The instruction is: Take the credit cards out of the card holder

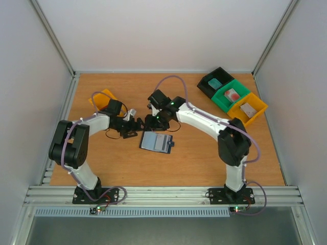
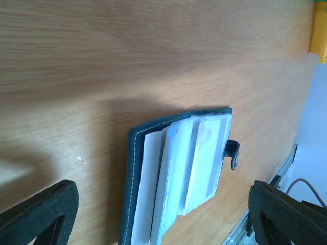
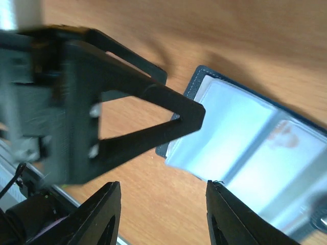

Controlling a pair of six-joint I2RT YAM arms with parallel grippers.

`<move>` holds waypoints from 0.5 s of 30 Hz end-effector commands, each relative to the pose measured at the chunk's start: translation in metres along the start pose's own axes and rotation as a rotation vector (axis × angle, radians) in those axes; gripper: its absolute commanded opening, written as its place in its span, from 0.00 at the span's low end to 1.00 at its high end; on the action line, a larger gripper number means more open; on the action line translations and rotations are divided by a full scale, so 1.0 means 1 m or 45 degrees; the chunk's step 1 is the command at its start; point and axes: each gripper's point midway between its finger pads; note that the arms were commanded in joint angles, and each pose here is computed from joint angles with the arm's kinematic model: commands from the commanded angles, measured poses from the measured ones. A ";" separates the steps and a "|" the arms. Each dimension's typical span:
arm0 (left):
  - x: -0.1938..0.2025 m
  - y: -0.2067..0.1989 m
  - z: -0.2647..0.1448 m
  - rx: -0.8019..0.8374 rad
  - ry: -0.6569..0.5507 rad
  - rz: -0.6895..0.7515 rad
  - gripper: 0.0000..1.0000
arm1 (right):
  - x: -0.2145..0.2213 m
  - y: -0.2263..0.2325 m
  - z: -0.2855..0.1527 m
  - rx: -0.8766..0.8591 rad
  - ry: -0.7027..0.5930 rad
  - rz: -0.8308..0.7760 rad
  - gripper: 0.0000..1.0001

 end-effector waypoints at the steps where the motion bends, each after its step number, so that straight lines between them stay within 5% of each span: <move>1: 0.003 -0.009 -0.002 0.037 0.016 0.058 0.92 | 0.010 -0.018 -0.041 0.173 -0.072 -0.063 0.47; 5: 0.010 -0.006 0.006 0.056 0.069 0.043 0.99 | 0.029 -0.053 -0.050 0.363 -0.044 -0.040 0.48; 15: 0.031 -0.004 0.024 -0.012 0.141 0.132 0.99 | 0.059 -0.100 -0.018 0.523 0.096 0.047 0.48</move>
Point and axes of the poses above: each gripper's point midway between its finger pads, its own z axis out along the fingers, its own y axis along the line the jaws close on, x = y × z, and after that the axes turned 3 degrees about -z, right-handed
